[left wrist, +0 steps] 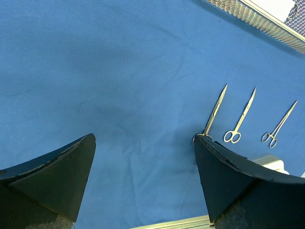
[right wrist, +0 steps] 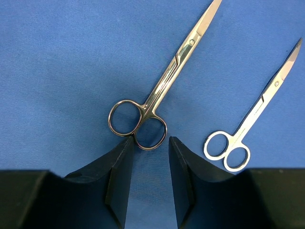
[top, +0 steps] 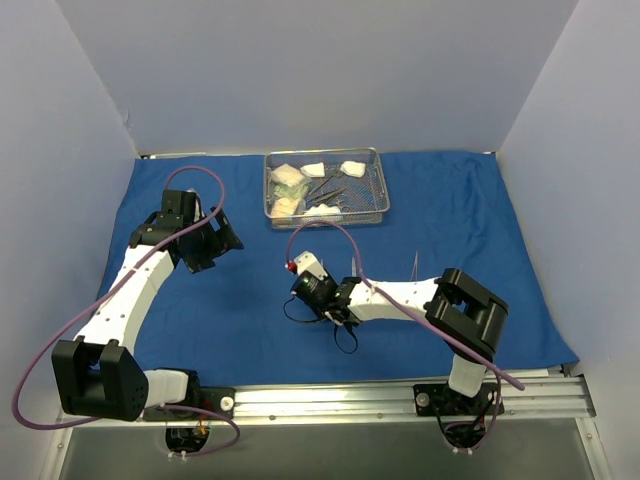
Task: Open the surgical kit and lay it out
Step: Place the medical item in the surgical kit, then adjust the medical item in the surgical kit.
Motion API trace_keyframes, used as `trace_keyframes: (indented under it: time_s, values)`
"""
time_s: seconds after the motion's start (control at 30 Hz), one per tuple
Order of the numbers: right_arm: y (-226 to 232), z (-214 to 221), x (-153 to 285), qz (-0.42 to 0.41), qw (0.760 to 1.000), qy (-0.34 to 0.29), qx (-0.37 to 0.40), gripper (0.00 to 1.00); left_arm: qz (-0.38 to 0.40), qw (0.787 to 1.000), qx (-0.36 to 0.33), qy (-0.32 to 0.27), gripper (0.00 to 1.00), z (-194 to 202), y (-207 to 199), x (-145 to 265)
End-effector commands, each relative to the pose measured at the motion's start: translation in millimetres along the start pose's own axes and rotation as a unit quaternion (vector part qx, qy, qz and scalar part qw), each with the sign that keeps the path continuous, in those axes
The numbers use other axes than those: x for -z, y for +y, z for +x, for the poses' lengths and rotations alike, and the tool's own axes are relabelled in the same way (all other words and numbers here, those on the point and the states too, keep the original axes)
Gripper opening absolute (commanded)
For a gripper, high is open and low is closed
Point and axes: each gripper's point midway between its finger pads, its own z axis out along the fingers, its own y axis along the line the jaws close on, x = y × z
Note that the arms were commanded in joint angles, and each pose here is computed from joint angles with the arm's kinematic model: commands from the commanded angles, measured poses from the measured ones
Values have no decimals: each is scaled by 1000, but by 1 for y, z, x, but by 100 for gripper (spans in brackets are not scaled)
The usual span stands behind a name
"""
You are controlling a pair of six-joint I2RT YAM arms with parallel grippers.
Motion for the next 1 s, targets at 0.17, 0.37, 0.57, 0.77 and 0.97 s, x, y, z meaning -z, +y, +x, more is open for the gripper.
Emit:
trace_keyframes:
  time_s: [0.17,0.37,0.57,0.77,0.97]
  values:
    - [-17,-11,21,13,999,-16,-28,33,12,1000,-4,-16,94,-8,-5,3]
    - [-49,-20,45,-4,993,-38,-112,37,12,1000,-7,-20,94,-12,-7,6]
    - [-159,-3,31,96,952,-24,-289,39,13,1000,-7,-26,94,-18,-10,6]
    - [-231,41,16,184,914,24,-362,39,10,999,-4,-32,94,-22,-11,7]
    - [-260,62,-2,199,903,48,-377,36,7,999,-5,-35,94,-25,-11,8]
